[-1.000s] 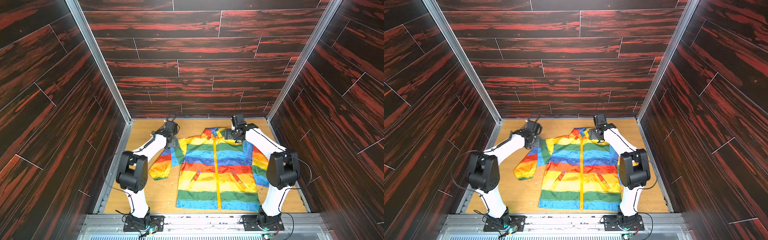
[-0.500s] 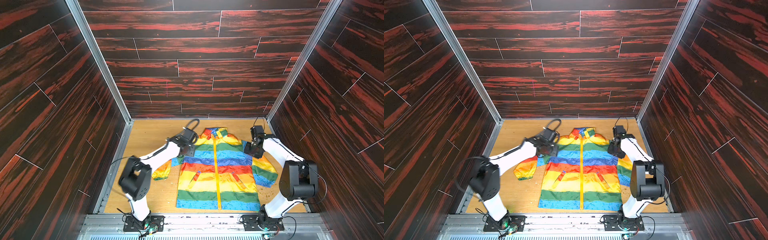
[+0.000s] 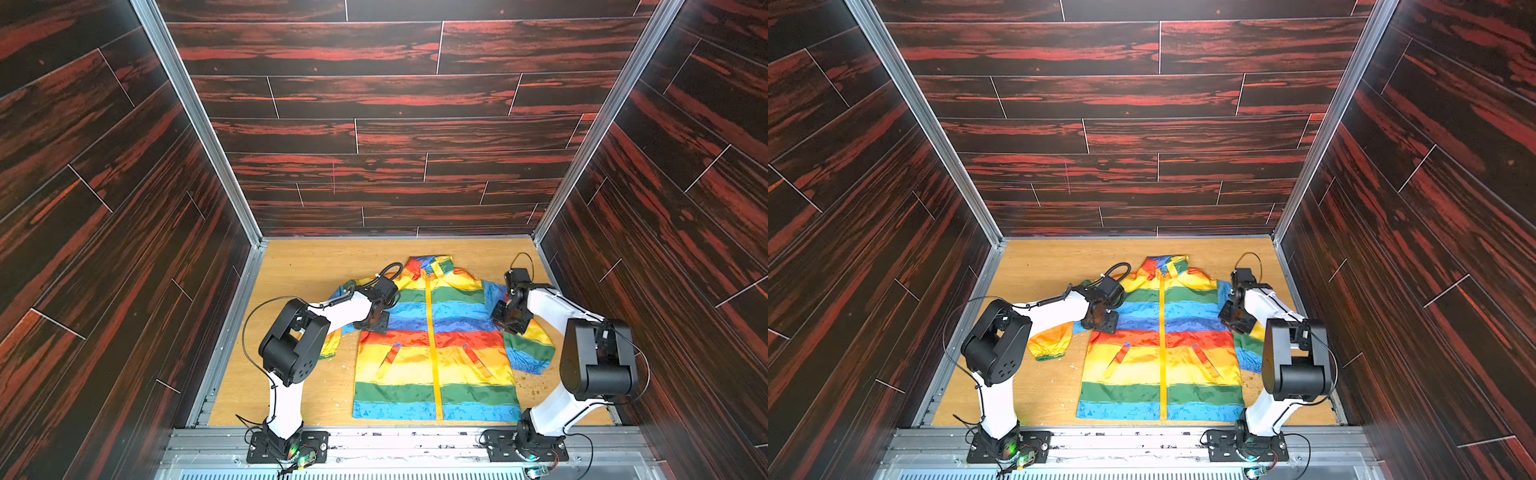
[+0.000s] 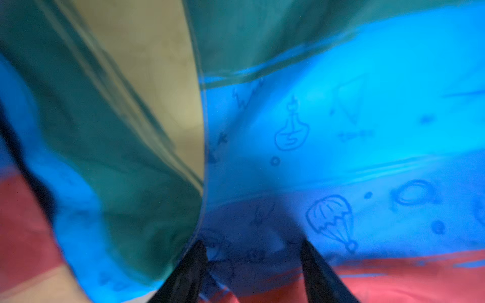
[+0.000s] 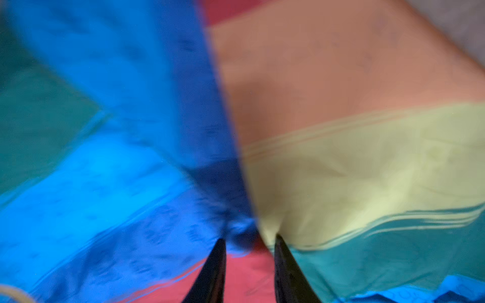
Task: Unzip the jacket
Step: Flatten out the jacket at the center of the board.
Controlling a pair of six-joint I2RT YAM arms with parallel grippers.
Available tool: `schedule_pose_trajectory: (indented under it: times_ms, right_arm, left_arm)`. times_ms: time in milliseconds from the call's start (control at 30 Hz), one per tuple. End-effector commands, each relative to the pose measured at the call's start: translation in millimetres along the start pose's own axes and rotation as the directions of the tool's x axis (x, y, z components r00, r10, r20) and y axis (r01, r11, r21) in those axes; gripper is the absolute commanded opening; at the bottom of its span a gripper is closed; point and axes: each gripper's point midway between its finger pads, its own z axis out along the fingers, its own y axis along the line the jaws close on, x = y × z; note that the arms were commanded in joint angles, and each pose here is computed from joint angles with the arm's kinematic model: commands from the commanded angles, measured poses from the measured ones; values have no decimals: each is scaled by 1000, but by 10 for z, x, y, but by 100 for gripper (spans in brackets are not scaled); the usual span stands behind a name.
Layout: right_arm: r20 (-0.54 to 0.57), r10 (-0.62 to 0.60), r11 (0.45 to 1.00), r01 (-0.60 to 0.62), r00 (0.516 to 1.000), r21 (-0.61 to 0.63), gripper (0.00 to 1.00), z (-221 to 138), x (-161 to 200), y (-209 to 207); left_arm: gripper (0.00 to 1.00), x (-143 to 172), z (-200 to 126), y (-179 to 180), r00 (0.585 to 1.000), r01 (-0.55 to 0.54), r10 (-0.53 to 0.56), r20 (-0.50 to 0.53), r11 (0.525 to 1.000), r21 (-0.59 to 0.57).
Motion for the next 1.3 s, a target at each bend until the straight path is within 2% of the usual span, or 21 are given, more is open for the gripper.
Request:
schedule_pose_trajectory:
  times_ms: [0,67,200,333,400,433,533,600,667,700,800,867,1000,1133,1267]
  right_arm:
    - [-22,35,999,-36,999,-29,31,38,47,34]
    - [-37,47,997,-49,998,-57,26,42,122,54]
    - [-80,52,994,-60,995,-95,14,23,382,71]
    - [-63,47,996,-51,997,-71,2,-165,586,30]
    - [-3,49,997,-49,999,-56,0,-332,525,-10]
    - [54,44,998,-41,998,-54,0,-466,418,-6]
    - [201,0,994,22,980,-108,23,-809,56,185]
    - [258,-78,968,134,963,-210,30,-960,-187,569]
    - [283,-173,931,251,943,-266,31,-1014,-340,990]
    - [291,-233,912,313,928,-265,32,-1007,-390,1216]
    - [307,-361,855,444,881,-270,42,-955,-462,1826]
    - [319,-382,824,476,868,-308,54,-902,-569,2140]
    - [303,-417,773,510,857,-378,64,-743,-793,2634]
    - [244,-429,743,494,870,-452,67,-543,-854,2952]
    - [199,-439,714,474,876,-515,67,-381,-829,3134]
  left_arm:
    - [57,316,-22,222,996,9,-17,-90,996,-88]
    - [50,434,-40,283,994,18,-28,-106,995,-102]
    - [44,643,-125,370,991,30,-44,-129,994,-109]
    - [31,704,-337,278,992,58,-61,-112,998,-32]
    - [33,569,-545,142,995,70,-66,-69,996,51]
    - [38,449,-676,112,997,72,-70,-30,995,71]
    - [55,-34,-1050,222,989,93,-97,115,995,39]
    - [62,-470,-1226,282,967,136,-150,209,988,80]
    - [63,-907,-1261,299,936,173,-208,285,974,144]
    - [64,-1086,-1204,306,929,195,-237,283,966,168]
    - [63,-1509,-997,301,925,234,-280,259,952,196]
    - [64,-1721,-818,260,928,246,-294,228,945,217]
    - [64,-2058,-445,148,928,265,-326,178,917,297]
    - [73,-2330,-319,13,919,260,-353,175,878,403]
    - [75,-2439,-152,-177,933,217,-325,155,851,479]
